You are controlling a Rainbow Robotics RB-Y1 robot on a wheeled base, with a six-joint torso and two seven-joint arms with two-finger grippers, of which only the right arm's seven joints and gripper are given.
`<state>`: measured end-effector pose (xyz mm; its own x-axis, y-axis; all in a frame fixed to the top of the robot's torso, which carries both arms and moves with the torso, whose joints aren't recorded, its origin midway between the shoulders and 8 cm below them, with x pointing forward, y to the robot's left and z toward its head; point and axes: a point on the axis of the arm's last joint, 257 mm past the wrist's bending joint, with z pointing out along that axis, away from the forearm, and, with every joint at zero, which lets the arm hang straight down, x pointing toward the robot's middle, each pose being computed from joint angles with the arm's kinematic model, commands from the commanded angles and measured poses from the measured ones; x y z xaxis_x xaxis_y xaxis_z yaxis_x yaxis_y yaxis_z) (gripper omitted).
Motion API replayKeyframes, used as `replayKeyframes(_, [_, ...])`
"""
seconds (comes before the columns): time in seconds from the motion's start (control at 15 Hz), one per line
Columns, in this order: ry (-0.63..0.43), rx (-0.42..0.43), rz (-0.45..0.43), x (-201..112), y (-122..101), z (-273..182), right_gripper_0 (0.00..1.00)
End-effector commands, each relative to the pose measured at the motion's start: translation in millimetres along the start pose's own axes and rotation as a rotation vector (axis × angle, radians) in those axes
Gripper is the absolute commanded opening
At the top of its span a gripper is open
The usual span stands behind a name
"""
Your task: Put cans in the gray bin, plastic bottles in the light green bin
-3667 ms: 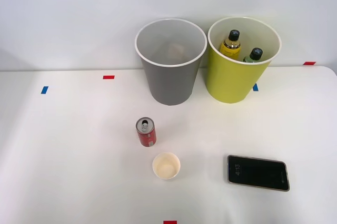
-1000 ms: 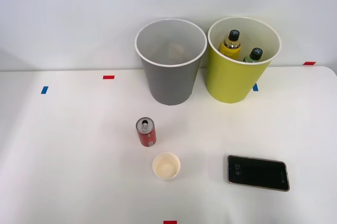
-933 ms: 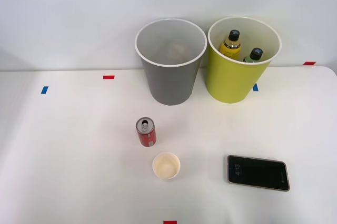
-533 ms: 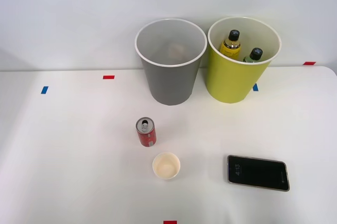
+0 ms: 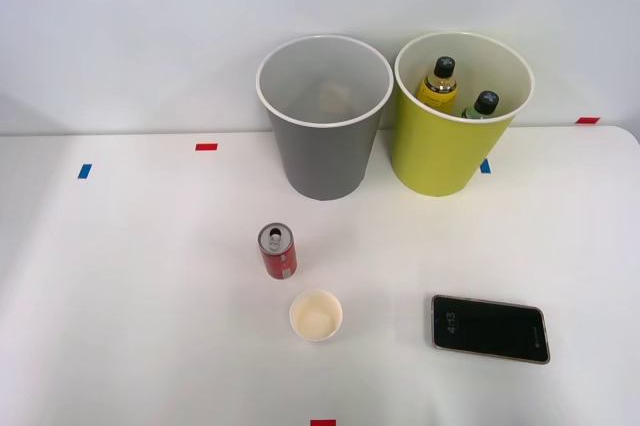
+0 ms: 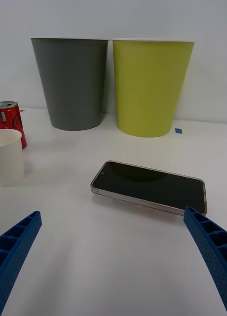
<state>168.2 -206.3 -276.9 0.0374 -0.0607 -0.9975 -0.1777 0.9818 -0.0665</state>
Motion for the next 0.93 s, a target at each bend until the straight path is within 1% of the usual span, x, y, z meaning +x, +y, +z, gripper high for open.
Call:
replayKeyframes(0.07, [0.000,0.000,0.000,0.0,0.0,0.0,1.00])
replayKeyframes(0.93, [0.000,0.000,0.000,0.0,0.0,0.0,1.00])
